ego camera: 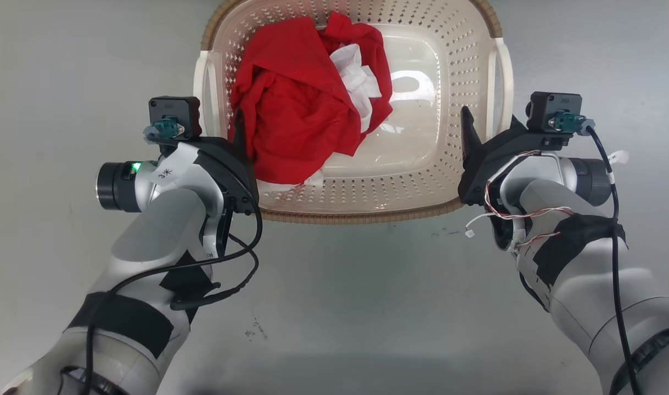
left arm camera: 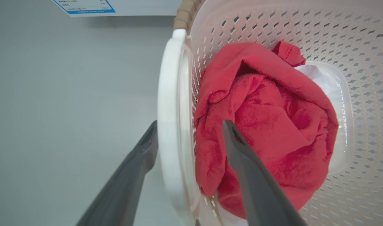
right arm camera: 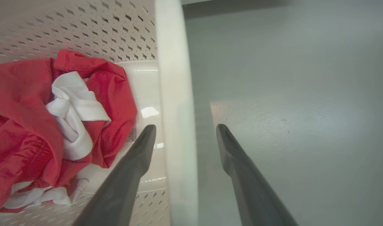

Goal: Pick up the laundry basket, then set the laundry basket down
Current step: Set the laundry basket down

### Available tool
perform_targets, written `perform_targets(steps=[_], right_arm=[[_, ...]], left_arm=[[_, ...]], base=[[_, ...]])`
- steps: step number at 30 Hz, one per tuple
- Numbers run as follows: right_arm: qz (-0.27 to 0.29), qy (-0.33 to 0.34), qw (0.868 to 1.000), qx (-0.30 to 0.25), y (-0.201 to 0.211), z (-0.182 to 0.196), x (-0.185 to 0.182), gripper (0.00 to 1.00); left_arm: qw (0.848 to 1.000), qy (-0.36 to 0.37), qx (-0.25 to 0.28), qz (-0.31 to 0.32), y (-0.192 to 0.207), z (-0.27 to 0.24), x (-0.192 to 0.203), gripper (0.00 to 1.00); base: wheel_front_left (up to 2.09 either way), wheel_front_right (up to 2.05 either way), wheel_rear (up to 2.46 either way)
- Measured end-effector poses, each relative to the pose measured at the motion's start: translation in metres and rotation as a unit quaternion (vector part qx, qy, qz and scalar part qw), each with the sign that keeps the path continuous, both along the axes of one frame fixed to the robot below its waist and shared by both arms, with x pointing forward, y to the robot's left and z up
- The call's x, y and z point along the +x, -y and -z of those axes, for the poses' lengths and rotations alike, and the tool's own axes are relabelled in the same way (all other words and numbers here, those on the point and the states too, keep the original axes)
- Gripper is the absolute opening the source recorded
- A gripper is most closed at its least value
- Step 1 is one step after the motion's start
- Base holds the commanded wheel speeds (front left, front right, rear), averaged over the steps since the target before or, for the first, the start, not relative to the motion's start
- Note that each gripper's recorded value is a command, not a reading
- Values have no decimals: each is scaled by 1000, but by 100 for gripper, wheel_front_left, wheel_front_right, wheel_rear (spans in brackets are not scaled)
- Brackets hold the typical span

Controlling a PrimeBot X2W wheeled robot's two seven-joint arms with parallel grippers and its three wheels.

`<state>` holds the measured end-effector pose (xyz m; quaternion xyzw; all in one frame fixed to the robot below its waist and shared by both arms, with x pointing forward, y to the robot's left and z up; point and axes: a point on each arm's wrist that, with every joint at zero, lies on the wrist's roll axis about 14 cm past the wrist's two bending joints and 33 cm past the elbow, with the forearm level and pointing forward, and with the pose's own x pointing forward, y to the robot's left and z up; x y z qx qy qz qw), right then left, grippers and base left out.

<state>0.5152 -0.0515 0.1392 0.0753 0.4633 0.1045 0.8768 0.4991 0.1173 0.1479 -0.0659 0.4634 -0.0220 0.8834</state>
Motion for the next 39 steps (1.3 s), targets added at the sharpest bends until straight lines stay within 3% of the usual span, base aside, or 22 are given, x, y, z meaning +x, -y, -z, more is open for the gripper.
perform_targets(steps=[15,29,39], right_arm=[[13,57,998,0,5,-52,18,100],[34,136,990,18,12,-136,33,100],[70,172,982,41,27,-187,15,100]], left_arm=[[998,55,-9,-13,-3,-47,11,100],[989,117,-74,-48,11,-114,8,100],[976,162,-111,-96,7,-162,-6,100]], base=[[0,0,0],[0,0,0],[0,0,0]])
